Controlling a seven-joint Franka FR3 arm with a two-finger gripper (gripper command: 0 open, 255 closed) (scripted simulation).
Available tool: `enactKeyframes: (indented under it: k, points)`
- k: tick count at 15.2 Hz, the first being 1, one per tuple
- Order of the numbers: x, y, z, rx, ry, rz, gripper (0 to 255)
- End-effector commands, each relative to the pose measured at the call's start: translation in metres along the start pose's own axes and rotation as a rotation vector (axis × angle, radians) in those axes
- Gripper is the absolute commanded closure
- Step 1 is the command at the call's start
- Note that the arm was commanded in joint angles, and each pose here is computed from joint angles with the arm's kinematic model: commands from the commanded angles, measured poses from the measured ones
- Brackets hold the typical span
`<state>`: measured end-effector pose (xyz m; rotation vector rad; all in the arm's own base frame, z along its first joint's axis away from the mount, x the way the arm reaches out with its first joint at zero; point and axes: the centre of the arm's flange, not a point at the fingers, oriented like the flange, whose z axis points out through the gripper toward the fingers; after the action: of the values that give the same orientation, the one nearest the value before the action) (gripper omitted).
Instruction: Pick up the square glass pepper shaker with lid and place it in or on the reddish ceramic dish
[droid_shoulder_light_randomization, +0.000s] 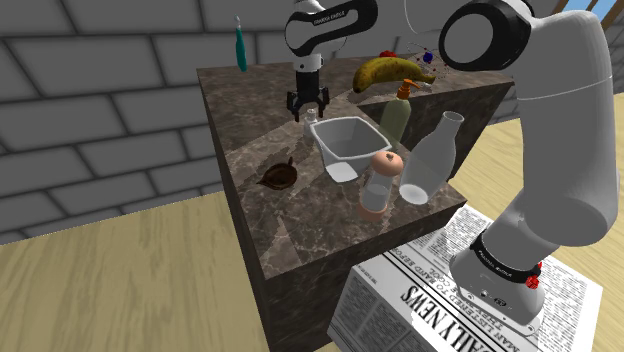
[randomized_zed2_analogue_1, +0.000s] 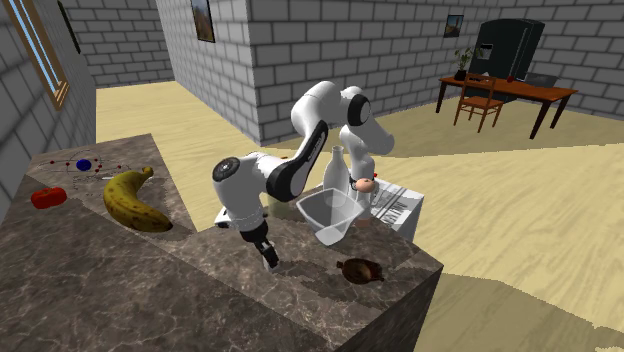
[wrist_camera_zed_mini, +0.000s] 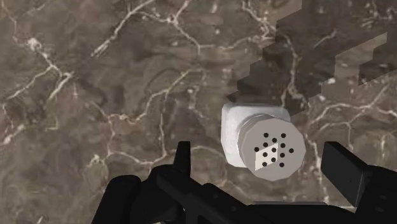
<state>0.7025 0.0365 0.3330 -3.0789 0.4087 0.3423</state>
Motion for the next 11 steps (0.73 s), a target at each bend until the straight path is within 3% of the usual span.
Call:
enactKeyframes:
  k: [1, 6, 7, 11]
  points:
    - [0.0, 0.0001, 0.002, 0.0, 0.001, 0.0, 0]
    - [0.0, 0.0001, 0.002, 0.0, 0.001, 0.0, 0]
    - [0.0, 0.0001, 0.002, 0.0, 0.001, 0.0, 255]
    - [0.0, 0.0001, 0.0021, 0.0, 0.001, 0.0, 255]
